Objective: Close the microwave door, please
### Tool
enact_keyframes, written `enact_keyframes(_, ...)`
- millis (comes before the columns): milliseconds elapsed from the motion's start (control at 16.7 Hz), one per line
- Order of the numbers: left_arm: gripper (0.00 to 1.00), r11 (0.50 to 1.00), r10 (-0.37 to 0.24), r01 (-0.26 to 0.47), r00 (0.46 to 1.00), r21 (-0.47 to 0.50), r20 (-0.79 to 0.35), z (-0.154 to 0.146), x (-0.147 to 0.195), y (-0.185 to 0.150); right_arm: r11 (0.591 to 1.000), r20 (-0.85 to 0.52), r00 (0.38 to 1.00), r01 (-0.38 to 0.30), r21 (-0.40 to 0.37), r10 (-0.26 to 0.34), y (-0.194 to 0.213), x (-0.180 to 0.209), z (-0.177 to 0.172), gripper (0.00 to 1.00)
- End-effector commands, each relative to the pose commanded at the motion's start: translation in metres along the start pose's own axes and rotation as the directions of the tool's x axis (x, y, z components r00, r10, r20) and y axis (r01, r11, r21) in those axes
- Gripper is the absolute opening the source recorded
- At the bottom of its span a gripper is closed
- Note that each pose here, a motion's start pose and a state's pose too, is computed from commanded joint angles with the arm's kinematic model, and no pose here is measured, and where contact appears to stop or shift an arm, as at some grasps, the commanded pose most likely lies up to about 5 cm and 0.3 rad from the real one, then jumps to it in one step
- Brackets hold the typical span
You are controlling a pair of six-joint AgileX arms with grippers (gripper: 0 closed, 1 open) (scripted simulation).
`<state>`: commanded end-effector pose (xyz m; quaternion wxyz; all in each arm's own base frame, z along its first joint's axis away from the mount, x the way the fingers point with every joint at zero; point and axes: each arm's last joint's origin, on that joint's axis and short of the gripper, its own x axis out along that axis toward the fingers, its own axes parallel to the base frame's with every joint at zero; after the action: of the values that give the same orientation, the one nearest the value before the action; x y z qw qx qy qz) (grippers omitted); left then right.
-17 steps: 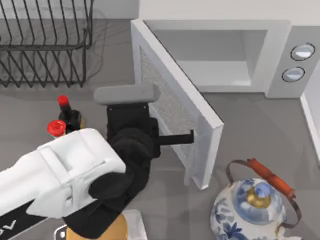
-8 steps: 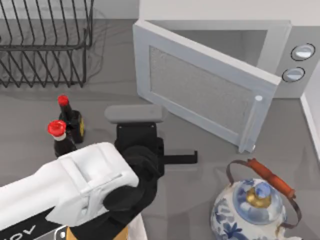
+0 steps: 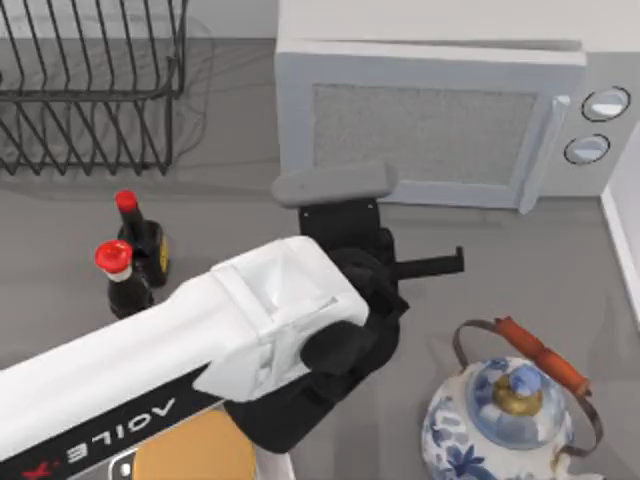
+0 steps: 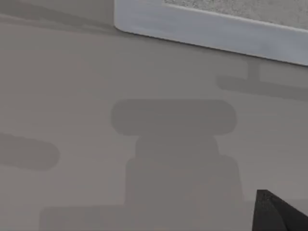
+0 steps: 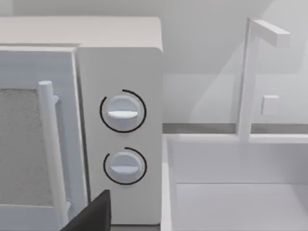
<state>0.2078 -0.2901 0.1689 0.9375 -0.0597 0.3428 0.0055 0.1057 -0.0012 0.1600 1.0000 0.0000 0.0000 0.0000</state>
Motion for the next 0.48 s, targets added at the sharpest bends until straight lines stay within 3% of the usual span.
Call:
enact_keyframes(240, 0.0, 1.0, -0.006, 0.006, 1.0, -0.003, -0.004, -0.005, 0.002, -0.03, 1.0, 0.0, 1.0, 0.0, 0.0, 0.0, 0.0, 0.0, 0.0, 1.0)
enact_keyframes(480, 0.0, 0.996, 0.01, -0.005, 0.999, 0.085, -0.053, -0.029, -0.005, -0.043, 1.0, 0.0, 1.0, 0.0, 0.0, 0.0, 0.0, 0.0, 0.0, 1.0)
